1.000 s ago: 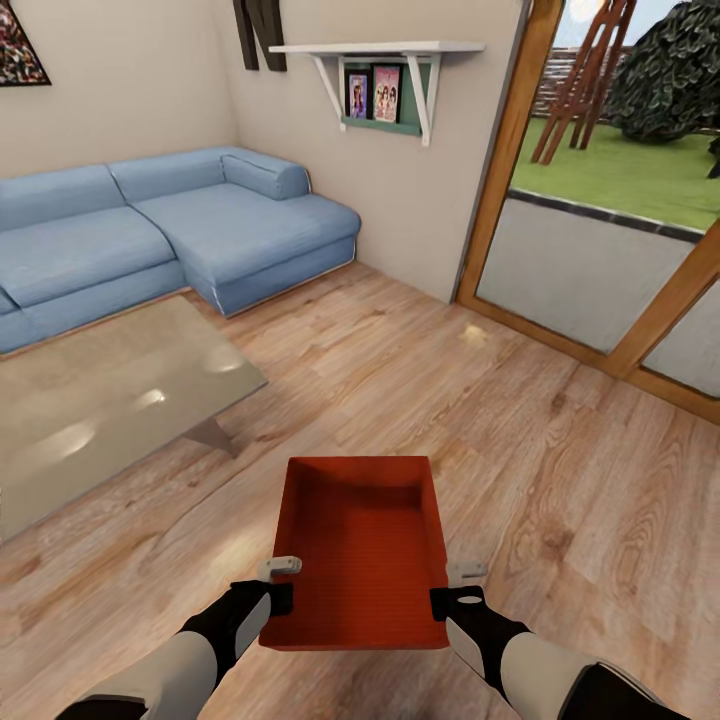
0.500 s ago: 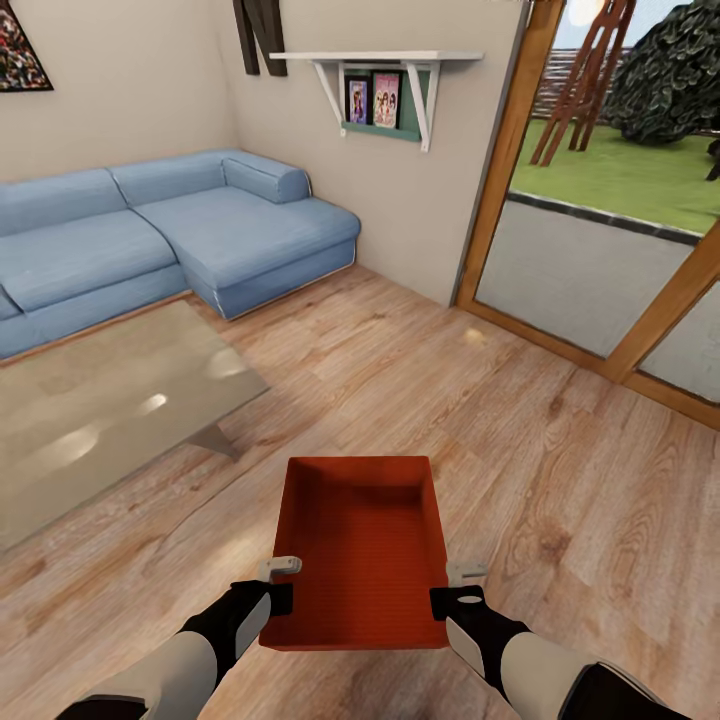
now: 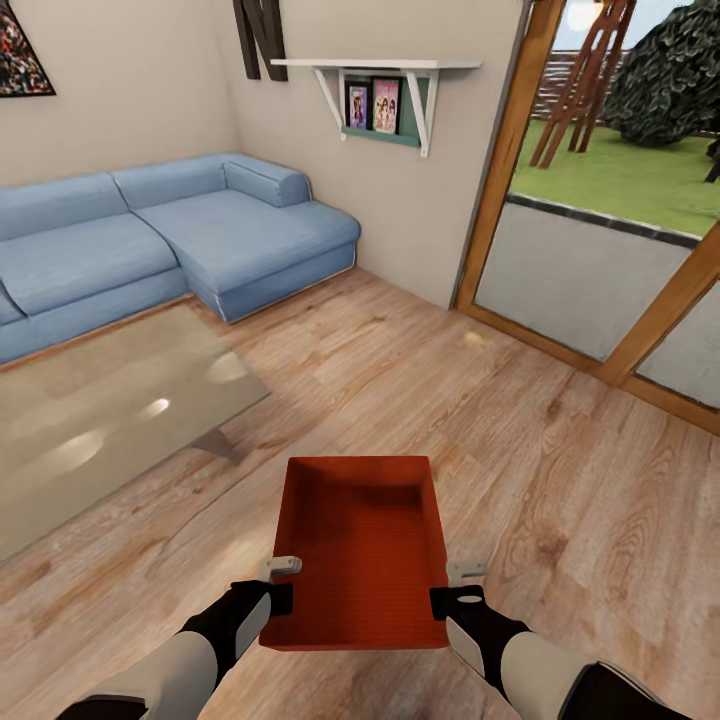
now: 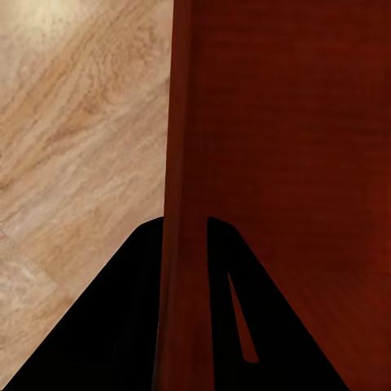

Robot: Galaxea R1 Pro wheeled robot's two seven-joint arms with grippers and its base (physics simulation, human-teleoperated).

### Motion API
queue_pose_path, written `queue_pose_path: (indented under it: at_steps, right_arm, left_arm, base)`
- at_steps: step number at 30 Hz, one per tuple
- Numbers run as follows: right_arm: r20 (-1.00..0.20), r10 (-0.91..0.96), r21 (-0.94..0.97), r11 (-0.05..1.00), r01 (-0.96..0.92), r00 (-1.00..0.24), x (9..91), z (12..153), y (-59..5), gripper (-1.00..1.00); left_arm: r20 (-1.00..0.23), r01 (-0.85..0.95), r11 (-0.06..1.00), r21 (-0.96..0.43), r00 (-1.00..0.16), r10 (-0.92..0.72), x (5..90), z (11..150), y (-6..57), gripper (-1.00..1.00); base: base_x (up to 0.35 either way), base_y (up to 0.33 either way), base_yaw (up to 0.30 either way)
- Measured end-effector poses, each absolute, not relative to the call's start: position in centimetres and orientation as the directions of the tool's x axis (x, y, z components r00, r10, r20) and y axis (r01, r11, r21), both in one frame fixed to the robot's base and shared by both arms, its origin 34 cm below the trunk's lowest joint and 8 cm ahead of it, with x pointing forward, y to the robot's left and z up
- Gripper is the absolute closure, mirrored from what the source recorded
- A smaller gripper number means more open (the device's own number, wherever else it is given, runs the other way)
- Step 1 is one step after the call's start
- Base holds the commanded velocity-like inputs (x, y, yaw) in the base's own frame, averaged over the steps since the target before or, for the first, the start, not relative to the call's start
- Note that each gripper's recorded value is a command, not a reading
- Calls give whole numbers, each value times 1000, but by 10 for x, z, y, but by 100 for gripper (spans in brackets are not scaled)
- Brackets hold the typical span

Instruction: Move the two storage containers from the living room to the garage. In the garage, place one container on the floor and stack the other container on top of it (either order is fine).

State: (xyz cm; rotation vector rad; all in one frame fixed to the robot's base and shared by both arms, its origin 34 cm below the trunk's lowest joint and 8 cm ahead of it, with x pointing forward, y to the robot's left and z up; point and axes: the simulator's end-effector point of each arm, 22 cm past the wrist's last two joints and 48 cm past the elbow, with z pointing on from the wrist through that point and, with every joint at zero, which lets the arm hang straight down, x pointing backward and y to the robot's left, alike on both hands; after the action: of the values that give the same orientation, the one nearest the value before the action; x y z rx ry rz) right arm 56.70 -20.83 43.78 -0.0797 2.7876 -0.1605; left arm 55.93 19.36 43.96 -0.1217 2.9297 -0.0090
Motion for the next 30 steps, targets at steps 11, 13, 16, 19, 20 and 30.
queue_pose_path:
  at_steps: [11, 13, 16, 19, 20, 30]
  right_arm:
    - [-338, -74, -120, 992, -35, -938, 568, 457, -208, 100]
    - [-338, -74, -121, 992, -34, -938, 568, 460, -208, 100]
    - [-337, -73, -123, 992, -33, -939, 568, 465, -208, 100]
    - [-338, -73, -122, 992, -33, -938, 568, 470, -208, 100]
    - [-339, -73, -122, 992, -33, -938, 569, 472, -208, 100]
    - [-353, -73, -121, 992, -32, -933, 574, 494, -208, 100]
  left_arm:
    - [-208, -81, 997, -15, -975, -83, 561, 459, 194, 100]
    - [-209, -81, 997, -15, -975, -82, 561, 462, 194, 100]
    - [-209, -80, 997, -13, -975, -81, 561, 467, 194, 100]
    - [-209, -80, 997, -14, -974, -81, 561, 472, 194, 100]
    - [-210, -80, 997, -14, -974, -81, 562, 474, 194, 100]
    - [-224, -81, 997, -17, -971, -83, 567, 496, 194, 100]
  base:
    - [0, 0, 0]
    - [0, 0, 0]
    - [0, 0, 0]
    - [0, 0, 0]
    - [0, 0, 0]
    - [0, 0, 0]
